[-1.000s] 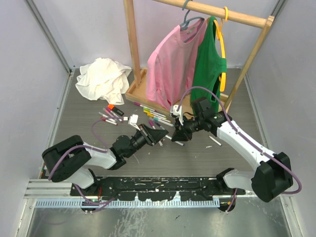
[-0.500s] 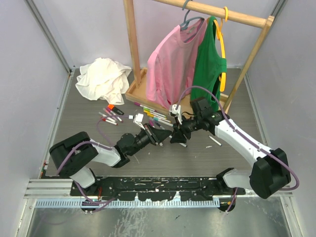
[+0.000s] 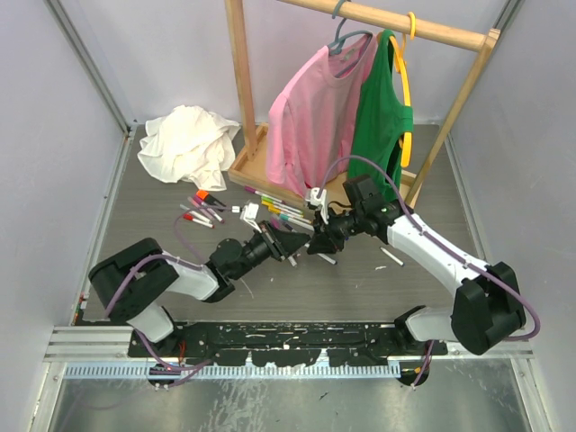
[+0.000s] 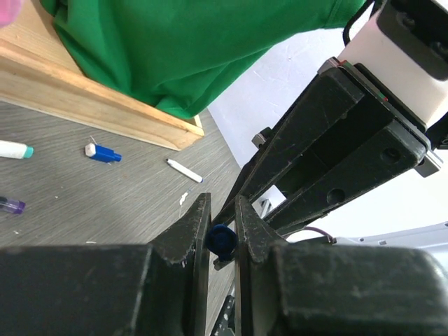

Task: Open the pen caps
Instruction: Open the pen cap from the pen, then place the pen cap at the center of the board.

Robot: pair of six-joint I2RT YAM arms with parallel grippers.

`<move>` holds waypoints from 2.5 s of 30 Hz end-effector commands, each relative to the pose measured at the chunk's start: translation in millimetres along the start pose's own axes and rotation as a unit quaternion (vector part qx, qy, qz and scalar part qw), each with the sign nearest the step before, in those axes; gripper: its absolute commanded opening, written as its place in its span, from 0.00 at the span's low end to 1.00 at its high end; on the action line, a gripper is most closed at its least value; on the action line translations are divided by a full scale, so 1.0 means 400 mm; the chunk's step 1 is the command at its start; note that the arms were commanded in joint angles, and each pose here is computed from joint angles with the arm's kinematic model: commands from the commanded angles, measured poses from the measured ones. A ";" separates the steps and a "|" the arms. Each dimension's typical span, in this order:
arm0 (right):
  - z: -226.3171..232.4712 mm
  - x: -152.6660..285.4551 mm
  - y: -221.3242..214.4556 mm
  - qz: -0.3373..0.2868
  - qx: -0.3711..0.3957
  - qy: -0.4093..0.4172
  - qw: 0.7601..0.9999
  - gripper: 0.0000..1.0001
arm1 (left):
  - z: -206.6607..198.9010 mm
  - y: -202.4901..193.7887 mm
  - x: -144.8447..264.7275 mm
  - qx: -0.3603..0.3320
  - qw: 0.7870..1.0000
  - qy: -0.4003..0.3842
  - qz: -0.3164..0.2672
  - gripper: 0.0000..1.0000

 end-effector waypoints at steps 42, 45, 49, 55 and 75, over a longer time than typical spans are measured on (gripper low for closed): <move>-0.026 0.131 -0.303 0.283 -0.101 -0.214 0.929 0.16 | 0.030 -0.070 -0.134 0.062 0.947 0.306 0.075 0.00; -0.028 0.124 -0.300 0.275 -0.110 -0.204 0.933 0.18 | 0.053 -0.085 -0.157 0.065 0.944 0.315 0.073 0.00; -0.034 0.113 -0.304 0.276 -0.122 -0.190 0.934 0.19 | 0.074 -0.099 -0.196 0.068 0.937 0.335 0.075 0.02; -0.038 0.105 -0.308 0.280 -0.137 -0.181 0.933 0.24 | 0.100 -0.118 -0.246 0.063 0.921 0.374 0.091 0.06; -0.065 0.084 -0.328 0.301 -0.162 -0.178 0.923 0.23 | 0.167 -0.145 -0.306 0.078 0.899 0.421 0.089 0.22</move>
Point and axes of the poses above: each gripper's point midway between its finger pads, its own x axis back along the fingers, its own z axis along the line the jaws close on, y = z × x, the point moved 10 cm from there along x, back along the fingers, and after that the axes turned 7 degrees about x, right-handed, at the moved point
